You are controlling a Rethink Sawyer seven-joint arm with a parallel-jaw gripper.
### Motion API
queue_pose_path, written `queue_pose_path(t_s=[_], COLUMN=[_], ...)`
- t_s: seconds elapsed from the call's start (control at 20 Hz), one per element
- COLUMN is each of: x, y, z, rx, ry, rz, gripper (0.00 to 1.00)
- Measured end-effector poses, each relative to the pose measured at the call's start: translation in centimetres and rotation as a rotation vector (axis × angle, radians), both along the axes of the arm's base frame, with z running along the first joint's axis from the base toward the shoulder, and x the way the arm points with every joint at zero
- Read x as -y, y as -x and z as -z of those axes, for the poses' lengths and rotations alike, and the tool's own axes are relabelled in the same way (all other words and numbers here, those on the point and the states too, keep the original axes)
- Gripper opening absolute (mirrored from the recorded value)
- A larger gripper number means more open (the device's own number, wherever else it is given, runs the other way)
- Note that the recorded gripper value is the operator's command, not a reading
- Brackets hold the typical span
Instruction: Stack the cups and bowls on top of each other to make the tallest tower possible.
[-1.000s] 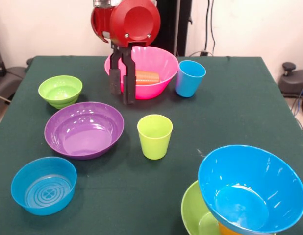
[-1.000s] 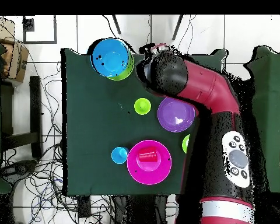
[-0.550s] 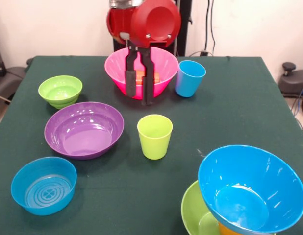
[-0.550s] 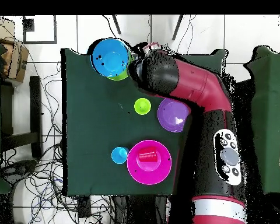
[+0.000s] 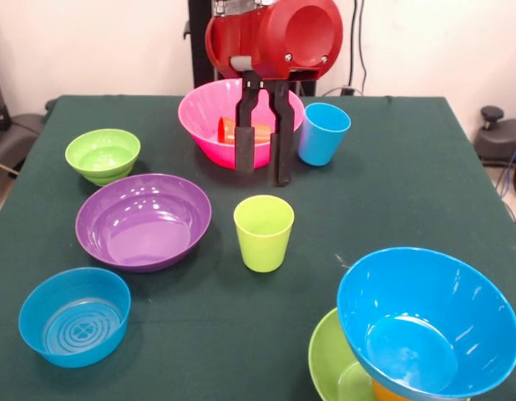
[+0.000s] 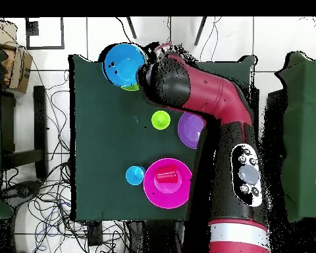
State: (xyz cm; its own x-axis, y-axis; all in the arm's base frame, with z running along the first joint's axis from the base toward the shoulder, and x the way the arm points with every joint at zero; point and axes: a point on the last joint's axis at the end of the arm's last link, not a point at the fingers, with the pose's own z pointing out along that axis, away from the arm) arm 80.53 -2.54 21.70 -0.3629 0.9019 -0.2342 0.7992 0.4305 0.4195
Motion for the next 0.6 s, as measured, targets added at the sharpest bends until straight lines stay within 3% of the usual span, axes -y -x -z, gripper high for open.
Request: queue_pose_path(t_s=[0.3,0.6], x=[0.8,2.3], y=[0.4,1.9], z=[0.8,2.5], rx=[0.034,0.009], ry=[0.025,0.045], rz=[0.005,0.006], gripper=[1.0,1.0])
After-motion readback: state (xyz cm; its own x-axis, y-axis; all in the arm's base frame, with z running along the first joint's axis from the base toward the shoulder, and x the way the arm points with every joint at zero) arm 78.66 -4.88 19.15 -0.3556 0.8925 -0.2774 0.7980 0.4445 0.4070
